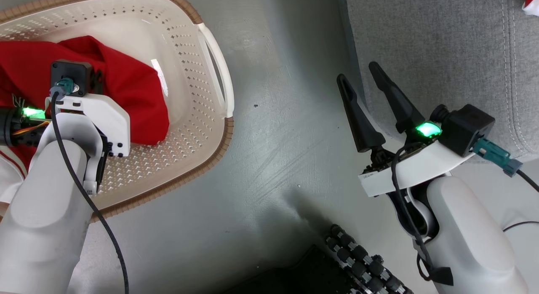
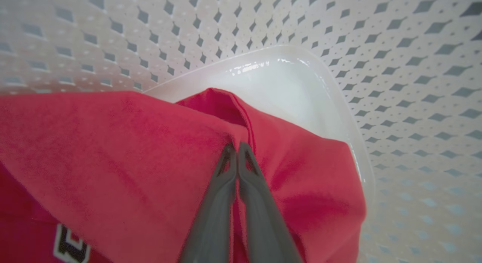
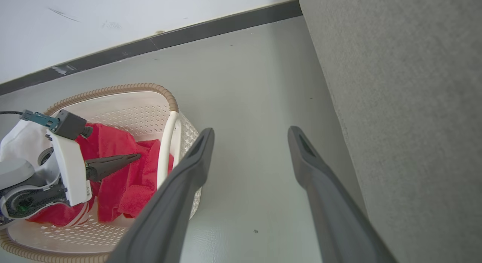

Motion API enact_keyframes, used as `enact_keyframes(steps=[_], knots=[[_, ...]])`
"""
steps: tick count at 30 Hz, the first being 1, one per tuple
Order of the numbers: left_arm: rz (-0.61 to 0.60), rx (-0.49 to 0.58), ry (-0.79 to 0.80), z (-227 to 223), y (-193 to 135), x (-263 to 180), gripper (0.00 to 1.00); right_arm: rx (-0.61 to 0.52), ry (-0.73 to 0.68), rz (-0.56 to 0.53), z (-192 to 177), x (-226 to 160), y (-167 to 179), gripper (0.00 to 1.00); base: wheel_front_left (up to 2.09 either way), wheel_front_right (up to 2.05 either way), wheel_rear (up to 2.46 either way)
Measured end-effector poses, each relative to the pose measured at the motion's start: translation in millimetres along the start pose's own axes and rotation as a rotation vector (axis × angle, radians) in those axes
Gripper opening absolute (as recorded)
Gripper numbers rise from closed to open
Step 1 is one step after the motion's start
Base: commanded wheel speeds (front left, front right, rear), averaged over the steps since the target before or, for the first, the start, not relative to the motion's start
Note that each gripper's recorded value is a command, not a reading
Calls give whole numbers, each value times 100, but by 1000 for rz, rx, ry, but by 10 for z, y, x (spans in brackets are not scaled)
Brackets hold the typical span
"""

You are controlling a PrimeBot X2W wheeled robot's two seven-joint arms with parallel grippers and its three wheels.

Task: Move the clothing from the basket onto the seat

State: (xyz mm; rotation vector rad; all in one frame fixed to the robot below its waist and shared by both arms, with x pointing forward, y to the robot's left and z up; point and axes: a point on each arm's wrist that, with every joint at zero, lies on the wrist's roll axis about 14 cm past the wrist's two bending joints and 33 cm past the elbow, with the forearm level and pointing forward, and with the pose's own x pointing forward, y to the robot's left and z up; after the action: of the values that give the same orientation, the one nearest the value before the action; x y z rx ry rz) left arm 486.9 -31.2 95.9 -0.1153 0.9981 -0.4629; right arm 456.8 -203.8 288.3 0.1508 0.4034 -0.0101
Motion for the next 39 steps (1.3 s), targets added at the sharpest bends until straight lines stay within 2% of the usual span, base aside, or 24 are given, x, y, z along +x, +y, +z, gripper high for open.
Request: enact_keyframes(steps=[21,33,39], knots=[[16,-97,-255,633,75,-359,0,-46,-99,47,344,178,117,100,0,0,0],[46,-170,-452,1097,174,-848,0,-68,-162,75,605,217,231,100,0,0,0],[65,-203,-508,1193,220,-1109,0,-89,-190,93,736,198,312,100,0,0,0]])
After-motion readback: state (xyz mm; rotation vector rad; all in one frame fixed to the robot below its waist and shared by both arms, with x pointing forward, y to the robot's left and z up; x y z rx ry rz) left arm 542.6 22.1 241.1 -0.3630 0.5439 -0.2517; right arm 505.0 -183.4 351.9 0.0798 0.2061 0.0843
